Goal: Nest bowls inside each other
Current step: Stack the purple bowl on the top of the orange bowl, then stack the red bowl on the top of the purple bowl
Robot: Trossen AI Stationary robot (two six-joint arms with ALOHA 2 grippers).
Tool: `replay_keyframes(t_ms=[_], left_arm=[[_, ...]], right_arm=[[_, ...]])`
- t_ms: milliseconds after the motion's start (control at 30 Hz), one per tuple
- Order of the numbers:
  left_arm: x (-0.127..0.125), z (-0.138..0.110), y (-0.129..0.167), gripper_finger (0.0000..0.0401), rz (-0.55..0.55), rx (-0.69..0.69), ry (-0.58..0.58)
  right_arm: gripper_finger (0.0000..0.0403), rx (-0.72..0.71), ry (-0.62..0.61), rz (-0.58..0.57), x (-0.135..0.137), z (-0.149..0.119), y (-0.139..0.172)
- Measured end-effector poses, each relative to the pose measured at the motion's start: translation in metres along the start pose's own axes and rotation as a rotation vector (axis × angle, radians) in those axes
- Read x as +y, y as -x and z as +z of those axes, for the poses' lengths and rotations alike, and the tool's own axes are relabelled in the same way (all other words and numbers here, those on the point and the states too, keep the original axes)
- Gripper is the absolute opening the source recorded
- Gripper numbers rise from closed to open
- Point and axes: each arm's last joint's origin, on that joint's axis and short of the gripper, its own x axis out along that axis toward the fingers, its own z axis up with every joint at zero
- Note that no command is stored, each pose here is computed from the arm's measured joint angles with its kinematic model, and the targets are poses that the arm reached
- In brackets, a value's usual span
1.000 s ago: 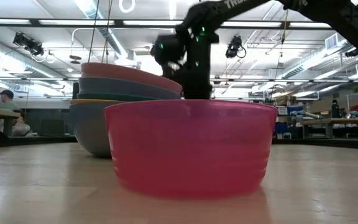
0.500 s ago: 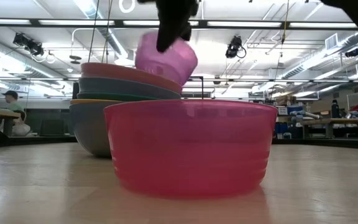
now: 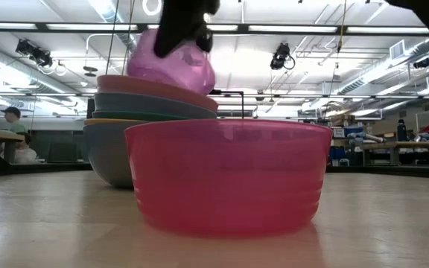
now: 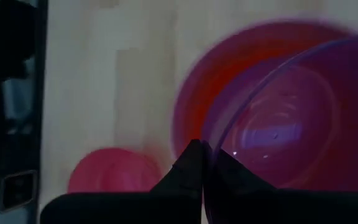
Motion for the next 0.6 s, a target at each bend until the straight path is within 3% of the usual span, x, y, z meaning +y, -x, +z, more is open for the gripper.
replay_keyframes(t_ms=[100, 233, 600], left_arm=[[0.0, 0.0, 0.0, 0.0113, 0.0, 0.0, 0.002], [0.0, 0.0, 0.0, 0.0113, 0.001, 0.004, 0.002], [0.0, -0.001, 0.0, 0.0113, 0.002, 0.013, -0.003]], right_arm=[[0.0, 0.03, -0.006, 0.042, 0.001, -0.001, -0.014], [0.002, 0.066, 0.016, 0.01, -0.001, -0.004, -0.022], [0.0189, 0.105, -0.003, -0.006, 0.001, -0.009, -0.012]])
